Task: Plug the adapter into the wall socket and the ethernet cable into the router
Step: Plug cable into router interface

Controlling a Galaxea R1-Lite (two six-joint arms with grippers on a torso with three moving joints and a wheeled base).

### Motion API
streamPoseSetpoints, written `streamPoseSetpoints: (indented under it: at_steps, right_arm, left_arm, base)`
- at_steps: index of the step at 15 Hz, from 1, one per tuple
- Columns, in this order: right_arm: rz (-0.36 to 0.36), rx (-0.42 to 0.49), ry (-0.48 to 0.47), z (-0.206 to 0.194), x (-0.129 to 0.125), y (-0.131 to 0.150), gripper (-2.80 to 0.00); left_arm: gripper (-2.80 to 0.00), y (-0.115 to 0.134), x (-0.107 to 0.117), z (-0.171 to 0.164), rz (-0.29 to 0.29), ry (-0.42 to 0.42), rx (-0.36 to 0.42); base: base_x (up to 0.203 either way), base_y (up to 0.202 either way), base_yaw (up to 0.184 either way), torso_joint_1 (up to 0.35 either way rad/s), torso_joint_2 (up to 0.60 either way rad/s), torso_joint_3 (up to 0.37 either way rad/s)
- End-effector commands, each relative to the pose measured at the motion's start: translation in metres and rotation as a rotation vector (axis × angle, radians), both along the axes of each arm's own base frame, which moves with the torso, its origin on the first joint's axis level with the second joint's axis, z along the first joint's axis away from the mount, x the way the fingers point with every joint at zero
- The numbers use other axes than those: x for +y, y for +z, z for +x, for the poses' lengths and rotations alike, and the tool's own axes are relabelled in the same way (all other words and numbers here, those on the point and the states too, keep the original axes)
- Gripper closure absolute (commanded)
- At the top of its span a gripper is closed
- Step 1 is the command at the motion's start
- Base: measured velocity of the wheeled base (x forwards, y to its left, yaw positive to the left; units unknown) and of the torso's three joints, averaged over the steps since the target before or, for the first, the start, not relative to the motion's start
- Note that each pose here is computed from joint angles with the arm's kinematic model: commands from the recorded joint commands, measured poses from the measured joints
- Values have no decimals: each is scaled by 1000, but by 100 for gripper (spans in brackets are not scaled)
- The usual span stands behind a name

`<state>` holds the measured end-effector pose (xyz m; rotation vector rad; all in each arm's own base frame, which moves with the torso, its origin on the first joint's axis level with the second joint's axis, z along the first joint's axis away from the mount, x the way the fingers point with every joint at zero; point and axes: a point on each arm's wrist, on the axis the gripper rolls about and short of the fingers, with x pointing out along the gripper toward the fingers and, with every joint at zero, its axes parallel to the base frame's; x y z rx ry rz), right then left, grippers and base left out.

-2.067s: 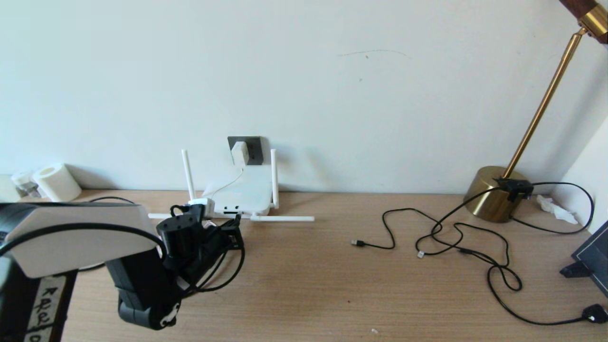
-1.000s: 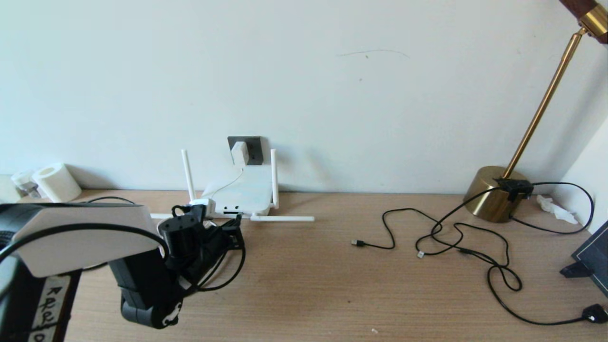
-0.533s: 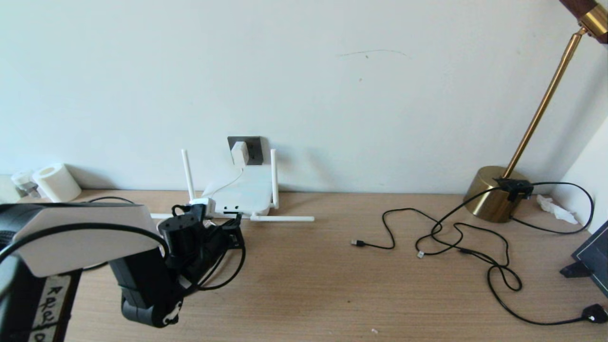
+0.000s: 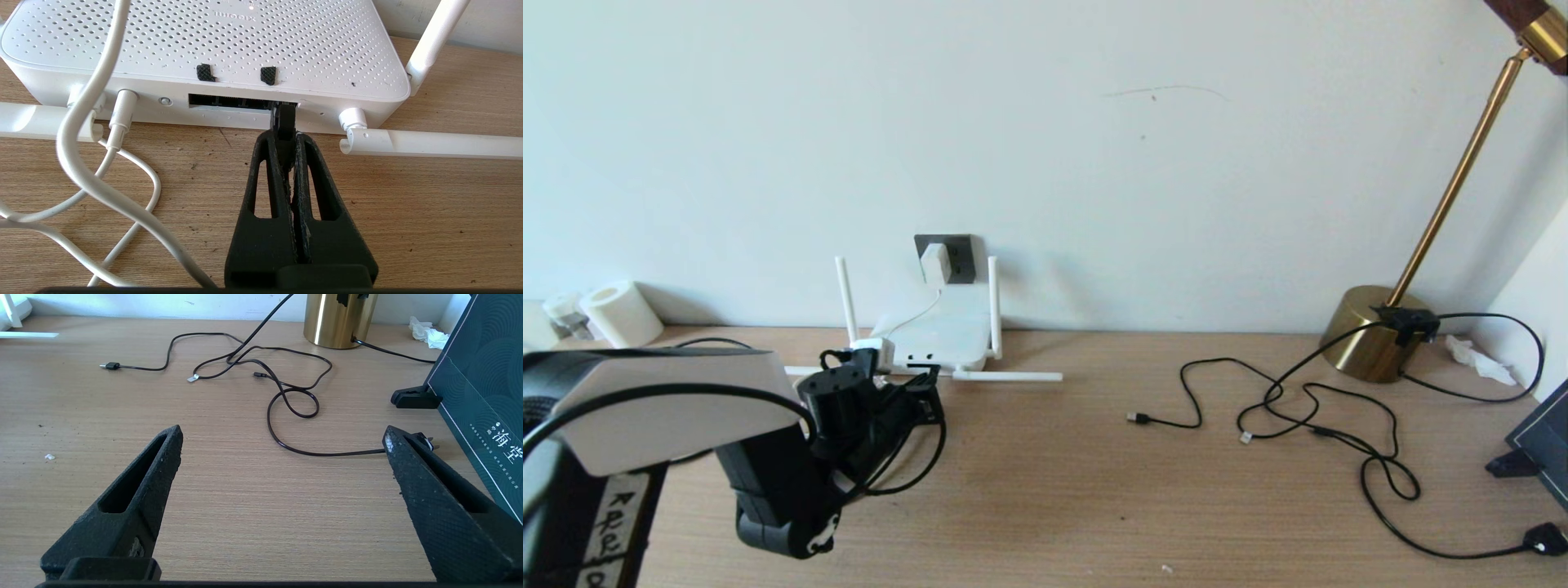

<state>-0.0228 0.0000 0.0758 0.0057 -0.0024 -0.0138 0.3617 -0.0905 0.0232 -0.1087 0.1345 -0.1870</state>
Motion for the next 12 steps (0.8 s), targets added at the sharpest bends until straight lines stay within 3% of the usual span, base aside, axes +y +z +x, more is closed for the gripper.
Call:
streamPoseSetpoints:
  at_steps: [1,12]
  right_arm:
    - [0,-1,0,0,0,0,-280]
    - [0,-1,0,0,0,0,-280]
  left_arm:
    - [0,-1,0,1,-3,1,-7]
    - [0,-6,-2,7,-2,-12,1]
  base:
    - [0,0,0,0,0,0]
    - [0,0,0,0,0,0]
